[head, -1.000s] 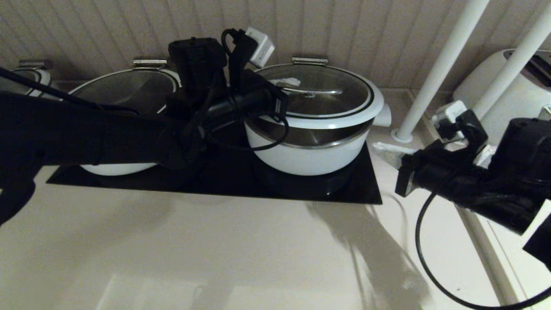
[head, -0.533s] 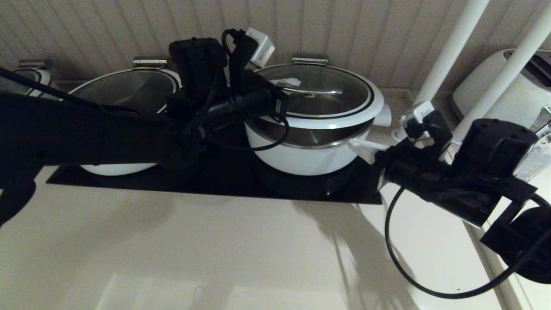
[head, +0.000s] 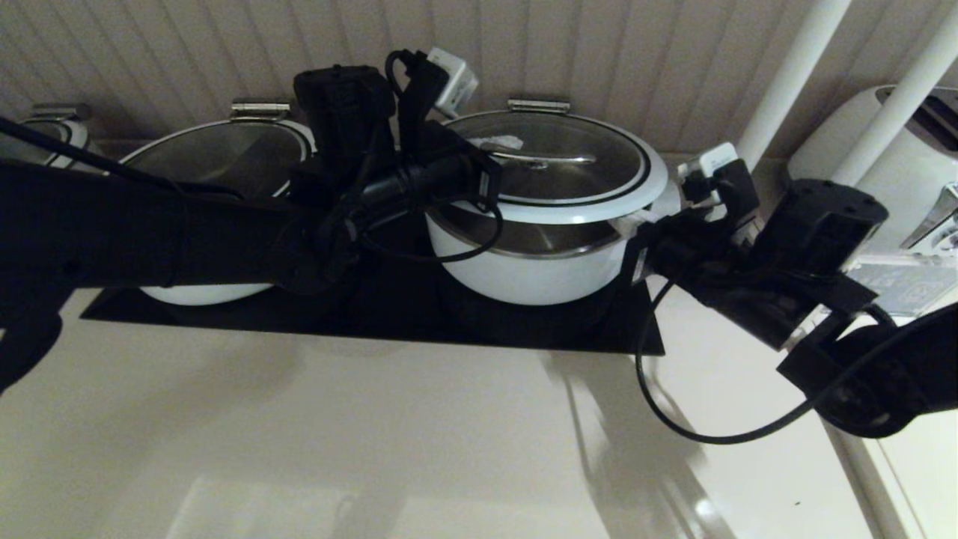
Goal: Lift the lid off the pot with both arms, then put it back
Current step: Hold the pot lid with the right arm
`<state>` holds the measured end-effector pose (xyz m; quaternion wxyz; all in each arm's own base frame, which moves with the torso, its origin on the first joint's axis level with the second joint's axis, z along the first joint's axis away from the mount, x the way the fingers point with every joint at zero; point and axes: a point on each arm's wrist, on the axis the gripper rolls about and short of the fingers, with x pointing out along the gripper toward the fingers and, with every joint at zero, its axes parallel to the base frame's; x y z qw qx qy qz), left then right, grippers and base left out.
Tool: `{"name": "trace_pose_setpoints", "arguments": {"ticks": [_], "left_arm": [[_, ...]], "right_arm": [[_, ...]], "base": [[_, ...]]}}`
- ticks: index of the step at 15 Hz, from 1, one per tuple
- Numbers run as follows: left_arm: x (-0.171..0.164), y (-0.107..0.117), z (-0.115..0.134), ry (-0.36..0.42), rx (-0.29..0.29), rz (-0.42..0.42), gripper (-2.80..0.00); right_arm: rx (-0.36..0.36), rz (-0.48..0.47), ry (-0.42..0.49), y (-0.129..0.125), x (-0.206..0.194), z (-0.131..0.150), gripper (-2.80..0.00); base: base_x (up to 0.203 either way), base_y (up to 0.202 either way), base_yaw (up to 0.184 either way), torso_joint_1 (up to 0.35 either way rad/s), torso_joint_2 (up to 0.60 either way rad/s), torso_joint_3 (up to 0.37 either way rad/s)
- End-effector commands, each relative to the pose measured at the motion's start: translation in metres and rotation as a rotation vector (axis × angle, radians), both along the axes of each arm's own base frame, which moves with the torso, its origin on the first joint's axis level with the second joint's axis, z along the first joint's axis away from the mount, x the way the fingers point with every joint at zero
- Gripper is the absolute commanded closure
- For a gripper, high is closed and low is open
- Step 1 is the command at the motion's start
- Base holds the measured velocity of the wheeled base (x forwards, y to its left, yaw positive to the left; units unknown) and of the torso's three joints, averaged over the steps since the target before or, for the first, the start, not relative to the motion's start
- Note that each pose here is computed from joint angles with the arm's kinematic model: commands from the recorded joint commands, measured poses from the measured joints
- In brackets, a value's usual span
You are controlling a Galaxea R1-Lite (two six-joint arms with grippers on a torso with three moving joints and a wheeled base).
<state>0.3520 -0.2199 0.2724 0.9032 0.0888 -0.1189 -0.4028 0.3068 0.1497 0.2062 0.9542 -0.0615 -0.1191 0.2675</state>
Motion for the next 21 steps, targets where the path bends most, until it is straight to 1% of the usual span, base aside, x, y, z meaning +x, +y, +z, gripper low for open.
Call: {"name": "trace_pose_setpoints", "arguments": {"ticks": [1,8,11,15,21], "left_arm": [[0.000,0.000,0.001,-0.005,-0.001,-0.001,0.00],[0.000,0.001,0.001,-0.006,-0.002,0.000,0.00],[0.000,0.001,0.001,-0.006,0.000,0.001,0.00],[0.000,0.001,0.000,-0.006,0.000,0.000,0.00],[-0.001,0.001,0.001,-0.006,0.000,0.001,0.00]], "right_arm": [[-0.001,-0.005,-0.002,0.002,0.009,-0.004,0.00],[0.000,-0.020,-0.007,-0.001,0.012,-0.004,0.00],[0.019,-0.031,-0.051,-0.002,0.020,0.000,0.00],[0.020,-0.041,-0.053,-0.004,0.024,-0.001,0.00],[0.031,-0.058,-0.081,-0.007,0.033,0.004,0.00]], "base": [[0.000,0.000,0.000,0.000,0.00,0.000],[0.000,0.000,0.000,0.000,0.00,0.000],[0.000,0.000,0.000,0.000,0.00,0.000],[0.000,0.000,0.000,0.000,0.00,0.000],[0.000,0.000,0.000,0.000,0.00,0.000]]}}
